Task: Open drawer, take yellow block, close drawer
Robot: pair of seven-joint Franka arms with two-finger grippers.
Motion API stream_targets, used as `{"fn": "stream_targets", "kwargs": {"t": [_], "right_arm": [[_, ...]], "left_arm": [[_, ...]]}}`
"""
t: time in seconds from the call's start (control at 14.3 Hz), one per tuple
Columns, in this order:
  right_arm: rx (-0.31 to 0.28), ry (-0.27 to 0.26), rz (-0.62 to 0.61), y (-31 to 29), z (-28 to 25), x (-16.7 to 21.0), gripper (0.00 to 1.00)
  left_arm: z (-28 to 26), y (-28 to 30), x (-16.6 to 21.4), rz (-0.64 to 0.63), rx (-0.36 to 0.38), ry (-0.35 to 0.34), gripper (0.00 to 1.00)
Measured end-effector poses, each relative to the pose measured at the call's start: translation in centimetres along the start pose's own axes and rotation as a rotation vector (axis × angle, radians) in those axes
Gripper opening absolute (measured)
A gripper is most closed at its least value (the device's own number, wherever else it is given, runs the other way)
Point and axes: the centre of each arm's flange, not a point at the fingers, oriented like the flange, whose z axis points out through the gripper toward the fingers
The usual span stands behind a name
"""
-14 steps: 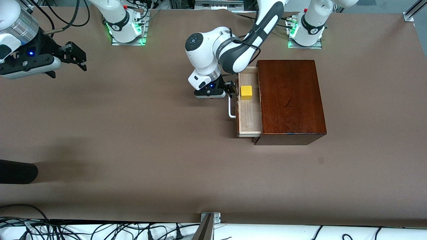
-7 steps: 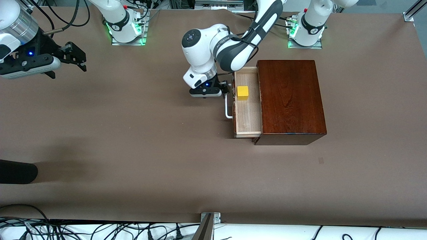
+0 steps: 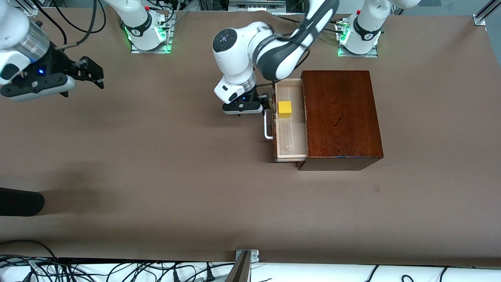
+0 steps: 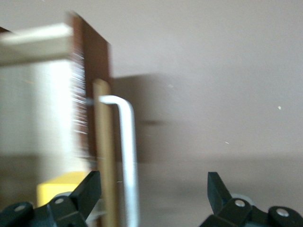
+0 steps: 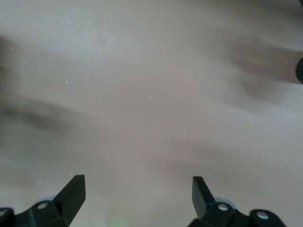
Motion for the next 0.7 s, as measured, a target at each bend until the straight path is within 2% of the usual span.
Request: {"fn": "stream_targets", "kwargs": {"t": [0.21, 0.35, 0.49, 0.7], "right_arm": [[0.003, -0.002, -0.009, -0.3, 0.5, 0.4, 1.0], [0.01, -0.04, -0.062, -3.0, 2.4, 1.4, 1.0], [0.029, -0.078, -0.16, -6.6, 4.7, 2.6, 1.0], [0.108, -0.078, -0.37, -12.6, 5.3, 2.7, 1.0]], "left_arm": [[-6.4, -7.8, 2.9, 0.011, 0.007, -0.024, 1.0], [-9.0, -13.5, 4.8, 0.014, -0.024, -0.064, 1.0], [-10.4, -20.2, 7.1, 0.009, -0.053, -0.107, 1.0], [-11.1, -30.6, 9.4, 0.019, -0.07, -0.168, 1.0]]}}
